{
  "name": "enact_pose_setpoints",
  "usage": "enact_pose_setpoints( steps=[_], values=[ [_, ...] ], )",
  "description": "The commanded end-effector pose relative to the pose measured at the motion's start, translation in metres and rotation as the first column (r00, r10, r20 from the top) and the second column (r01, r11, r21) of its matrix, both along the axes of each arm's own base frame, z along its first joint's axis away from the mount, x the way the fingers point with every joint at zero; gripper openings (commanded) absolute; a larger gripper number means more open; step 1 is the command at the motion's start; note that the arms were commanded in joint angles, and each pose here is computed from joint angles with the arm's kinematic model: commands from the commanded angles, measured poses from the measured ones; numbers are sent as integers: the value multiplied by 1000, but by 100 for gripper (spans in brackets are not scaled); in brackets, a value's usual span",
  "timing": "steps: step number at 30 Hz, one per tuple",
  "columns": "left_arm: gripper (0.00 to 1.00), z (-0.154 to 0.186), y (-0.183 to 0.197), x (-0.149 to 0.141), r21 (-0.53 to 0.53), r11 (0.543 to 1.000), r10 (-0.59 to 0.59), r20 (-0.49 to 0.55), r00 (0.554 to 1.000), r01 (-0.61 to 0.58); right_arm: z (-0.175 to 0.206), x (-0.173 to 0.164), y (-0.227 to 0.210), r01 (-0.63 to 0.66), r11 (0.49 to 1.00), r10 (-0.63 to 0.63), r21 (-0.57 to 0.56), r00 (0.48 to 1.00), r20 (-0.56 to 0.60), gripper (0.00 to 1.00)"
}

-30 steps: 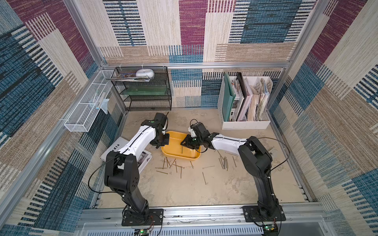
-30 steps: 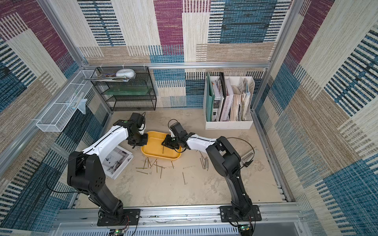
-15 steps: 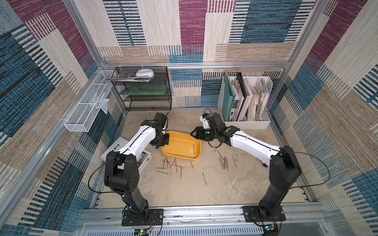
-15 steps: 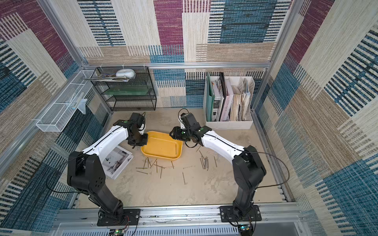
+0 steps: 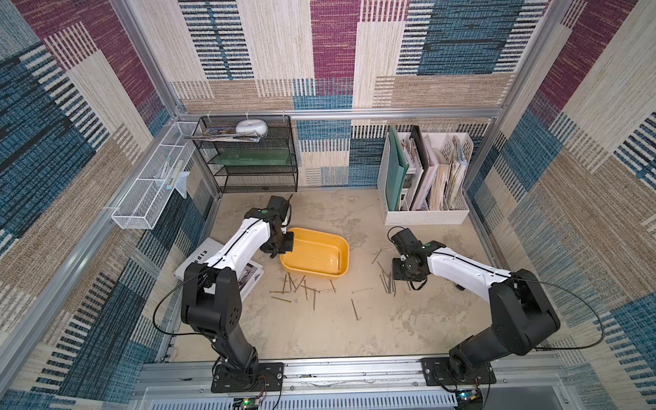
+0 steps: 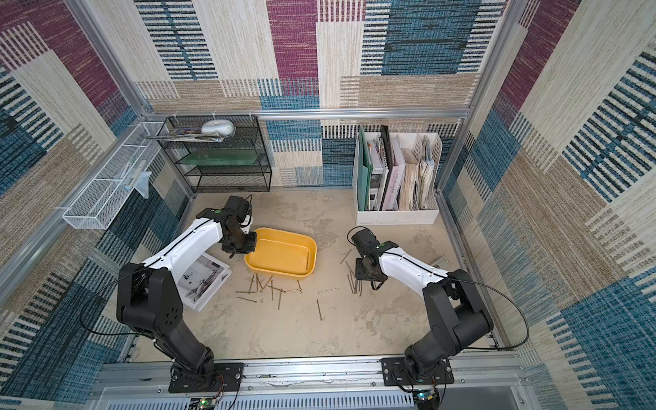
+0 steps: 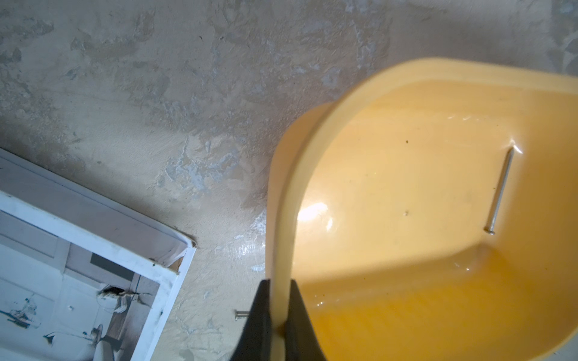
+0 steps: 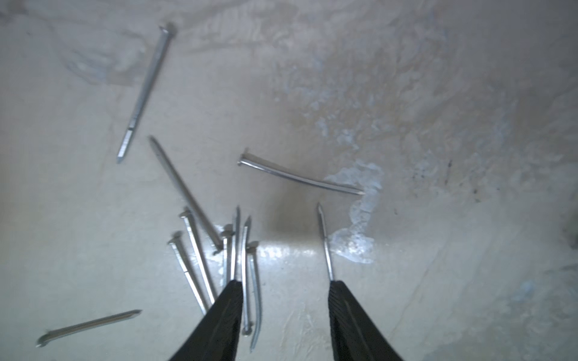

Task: Put the nails on the desktop into the storage box
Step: Pick up the nail from the center of the board.

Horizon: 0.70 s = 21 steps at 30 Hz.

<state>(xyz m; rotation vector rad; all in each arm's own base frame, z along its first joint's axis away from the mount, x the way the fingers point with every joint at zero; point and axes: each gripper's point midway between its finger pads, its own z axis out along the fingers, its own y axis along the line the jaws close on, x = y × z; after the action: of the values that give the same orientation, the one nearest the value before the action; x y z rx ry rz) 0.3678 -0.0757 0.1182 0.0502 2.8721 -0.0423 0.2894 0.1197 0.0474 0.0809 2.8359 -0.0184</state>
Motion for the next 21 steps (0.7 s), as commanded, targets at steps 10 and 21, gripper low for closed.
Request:
enact_pose_setpoints(
  steps=[10,21],
  values=[
    [0,2,-3,1,-21,1000,-7,4,1000,7,-37,-20,-26,-16,992,2,-125,994,-105,41],
    [0,1,-2,1,-15,1000,-7,4,1000,7,-70,-50,-34,-29,994,4,-104,972,-235,0]
  ],
)
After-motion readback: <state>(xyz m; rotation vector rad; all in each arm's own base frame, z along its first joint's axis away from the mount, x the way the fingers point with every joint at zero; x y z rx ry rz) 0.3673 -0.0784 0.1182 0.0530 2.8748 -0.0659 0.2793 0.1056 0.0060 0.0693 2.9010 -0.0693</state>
